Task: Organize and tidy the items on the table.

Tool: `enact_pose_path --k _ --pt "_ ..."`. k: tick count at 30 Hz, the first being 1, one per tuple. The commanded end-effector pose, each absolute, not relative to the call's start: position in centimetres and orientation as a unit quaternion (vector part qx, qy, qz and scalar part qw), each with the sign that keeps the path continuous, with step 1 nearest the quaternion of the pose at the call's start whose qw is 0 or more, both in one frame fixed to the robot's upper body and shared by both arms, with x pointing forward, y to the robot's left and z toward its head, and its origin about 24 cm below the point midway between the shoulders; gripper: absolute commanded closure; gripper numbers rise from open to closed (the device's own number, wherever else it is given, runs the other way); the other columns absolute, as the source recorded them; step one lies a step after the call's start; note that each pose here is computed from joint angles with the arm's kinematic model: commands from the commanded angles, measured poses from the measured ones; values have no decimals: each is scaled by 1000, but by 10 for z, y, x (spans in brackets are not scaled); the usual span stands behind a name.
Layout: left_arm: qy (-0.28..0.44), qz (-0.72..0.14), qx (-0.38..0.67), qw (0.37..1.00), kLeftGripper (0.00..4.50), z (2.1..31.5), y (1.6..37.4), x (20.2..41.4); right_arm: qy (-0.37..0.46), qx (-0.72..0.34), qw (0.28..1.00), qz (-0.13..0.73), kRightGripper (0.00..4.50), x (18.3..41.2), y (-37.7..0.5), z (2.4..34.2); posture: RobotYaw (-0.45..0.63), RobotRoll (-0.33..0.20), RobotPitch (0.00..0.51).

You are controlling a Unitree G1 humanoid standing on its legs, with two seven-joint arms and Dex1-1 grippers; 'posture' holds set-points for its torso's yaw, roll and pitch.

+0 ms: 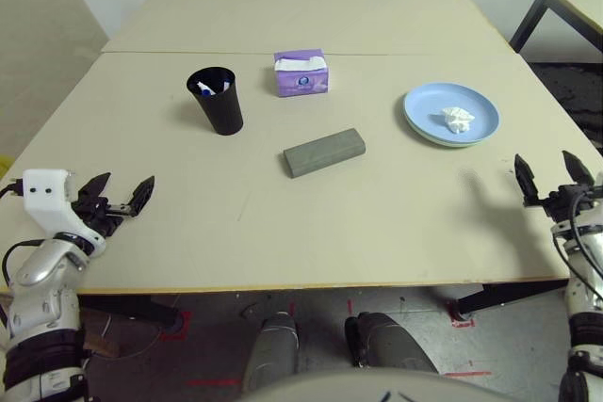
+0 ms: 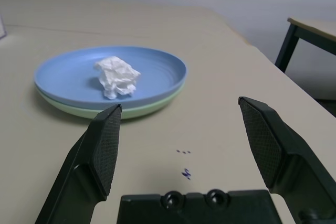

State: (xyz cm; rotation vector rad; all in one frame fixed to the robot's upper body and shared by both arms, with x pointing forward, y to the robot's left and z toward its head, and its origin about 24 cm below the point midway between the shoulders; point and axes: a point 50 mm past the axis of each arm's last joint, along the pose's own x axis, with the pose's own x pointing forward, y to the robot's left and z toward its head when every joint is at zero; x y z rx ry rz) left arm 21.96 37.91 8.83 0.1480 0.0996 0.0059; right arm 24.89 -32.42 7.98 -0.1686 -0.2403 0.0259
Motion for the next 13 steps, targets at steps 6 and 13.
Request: enact_pose_path --k 6,13 --pt "47 1 90 995 21 97 387 219 -136 -76 988 22 0 247 -307 87 -8 0 148" --pt "32 -5 89 995 21 101 380 228 -130 -74 989 4 0 236 -309 83 -17 0 128"
